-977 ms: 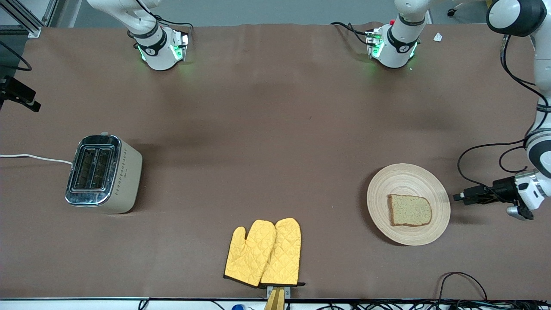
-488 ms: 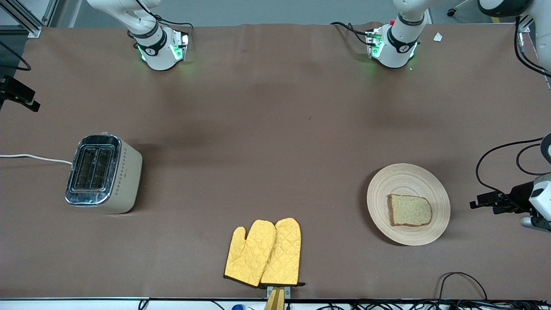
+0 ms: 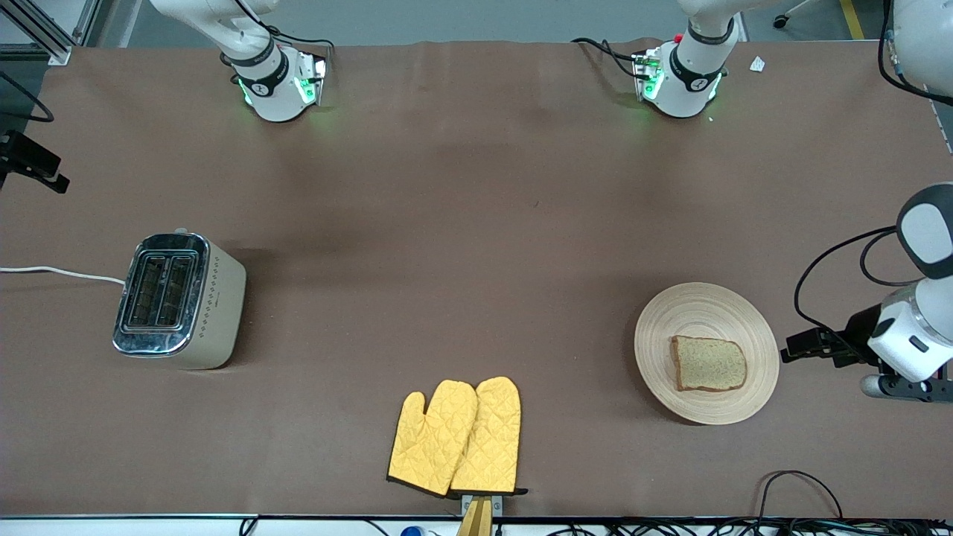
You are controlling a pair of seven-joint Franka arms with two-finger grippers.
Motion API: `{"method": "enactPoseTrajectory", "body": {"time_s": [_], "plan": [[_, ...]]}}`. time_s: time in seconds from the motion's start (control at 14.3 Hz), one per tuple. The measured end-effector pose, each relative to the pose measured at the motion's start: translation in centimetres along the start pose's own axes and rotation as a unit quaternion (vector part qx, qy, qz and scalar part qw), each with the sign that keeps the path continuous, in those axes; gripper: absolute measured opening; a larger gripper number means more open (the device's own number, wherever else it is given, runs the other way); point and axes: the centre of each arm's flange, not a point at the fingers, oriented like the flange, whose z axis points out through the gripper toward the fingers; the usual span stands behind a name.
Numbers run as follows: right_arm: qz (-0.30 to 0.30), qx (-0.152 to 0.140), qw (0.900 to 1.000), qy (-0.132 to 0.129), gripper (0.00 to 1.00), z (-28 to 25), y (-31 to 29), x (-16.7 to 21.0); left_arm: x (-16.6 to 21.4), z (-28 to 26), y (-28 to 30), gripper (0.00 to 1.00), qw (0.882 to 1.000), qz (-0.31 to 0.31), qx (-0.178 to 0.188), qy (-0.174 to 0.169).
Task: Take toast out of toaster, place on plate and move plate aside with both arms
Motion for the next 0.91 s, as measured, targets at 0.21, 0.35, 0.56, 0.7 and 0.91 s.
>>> {"method": "enactPoseTrajectory", "body": {"time_s": [0.21,0.35,0.56,0.7,0.91], "plan": [[-0.012,0.0,1.0,0.0,1.0,0.0,0.0,0.0,-1.2,-3.7,4.1,1.0,1.0,-0.004,0.014,-0.016],[-0.015,0.0,1.0,0.0,1.0,0.0,0.0,0.0,-2.3,-6.8,5.6,1.0,1.0,0.0,0.02,-0.019],[-0.015,0.0,1.0,0.0,1.0,0.0,0.0,0.0,-4.1,-11.7,6.3,1.0,0.999,0.001,0.03,-0.019],[-0.015,0.0,1.0,-0.001,1.0,0.0,0.0,0.0,-5.8,-14.9,7.1,1.0,0.999,0.004,0.036,-0.024],[-0.015,0.0,1.0,0.007,1.0,-0.1,0.0,0.2,-8.8,-19.1,8.9,1.0,0.998,0.014,0.045,-0.04]]}}
